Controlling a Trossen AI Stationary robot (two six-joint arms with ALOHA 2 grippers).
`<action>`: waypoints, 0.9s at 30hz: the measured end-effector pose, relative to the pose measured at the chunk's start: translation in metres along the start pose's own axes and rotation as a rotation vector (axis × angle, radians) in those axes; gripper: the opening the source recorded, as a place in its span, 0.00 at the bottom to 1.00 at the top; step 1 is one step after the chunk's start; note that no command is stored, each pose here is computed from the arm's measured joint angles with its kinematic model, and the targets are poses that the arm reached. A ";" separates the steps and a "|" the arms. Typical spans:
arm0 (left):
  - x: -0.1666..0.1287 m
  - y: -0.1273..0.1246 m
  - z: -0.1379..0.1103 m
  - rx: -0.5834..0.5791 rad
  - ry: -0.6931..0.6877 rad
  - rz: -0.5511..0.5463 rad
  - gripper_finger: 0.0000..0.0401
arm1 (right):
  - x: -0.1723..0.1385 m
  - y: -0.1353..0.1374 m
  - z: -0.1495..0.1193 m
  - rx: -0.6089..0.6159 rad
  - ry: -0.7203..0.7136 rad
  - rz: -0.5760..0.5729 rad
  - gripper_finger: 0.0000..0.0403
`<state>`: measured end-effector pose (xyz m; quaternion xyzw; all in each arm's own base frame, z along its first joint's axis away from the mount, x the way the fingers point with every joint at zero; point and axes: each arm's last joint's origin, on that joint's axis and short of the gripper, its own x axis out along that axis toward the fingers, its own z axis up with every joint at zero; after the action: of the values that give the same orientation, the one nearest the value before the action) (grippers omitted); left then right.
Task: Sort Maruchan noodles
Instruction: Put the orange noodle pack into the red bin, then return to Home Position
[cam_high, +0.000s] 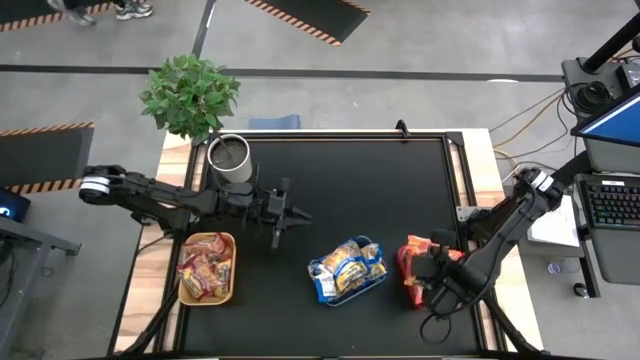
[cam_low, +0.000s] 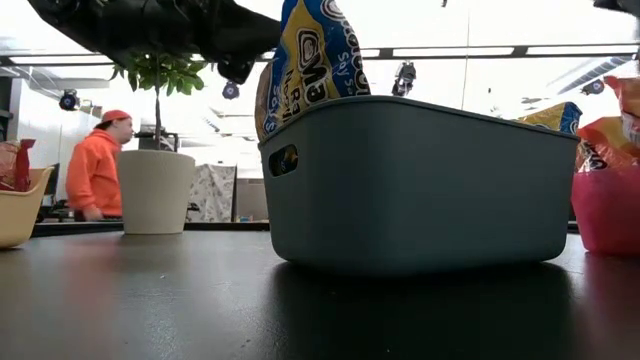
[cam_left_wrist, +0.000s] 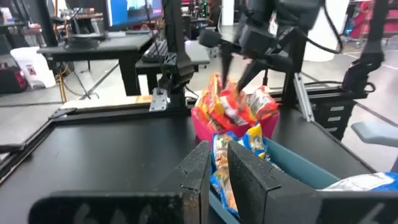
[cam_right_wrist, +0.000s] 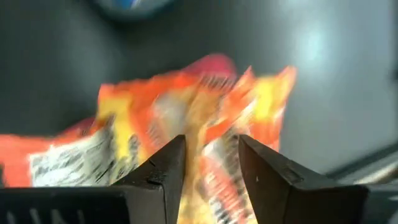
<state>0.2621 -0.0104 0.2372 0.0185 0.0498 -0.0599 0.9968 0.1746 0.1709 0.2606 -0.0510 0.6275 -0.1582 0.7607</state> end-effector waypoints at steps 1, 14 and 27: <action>-0.002 -0.001 0.002 0.004 -0.005 -0.004 0.10 | -0.003 -0.004 0.000 -0.012 -0.050 -0.015 0.34; -0.037 -0.013 0.020 0.034 -0.029 -0.044 0.10 | -0.020 -0.058 -0.014 -0.026 -0.581 -0.120 0.31; -0.080 -0.015 0.026 0.129 0.066 -0.057 0.10 | 0.030 -0.089 0.003 -0.245 -1.324 0.236 0.17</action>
<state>0.1836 -0.0171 0.2707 0.0830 0.0792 -0.0907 0.9892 0.1662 0.0770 0.2580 -0.1540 0.0449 0.0623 0.9851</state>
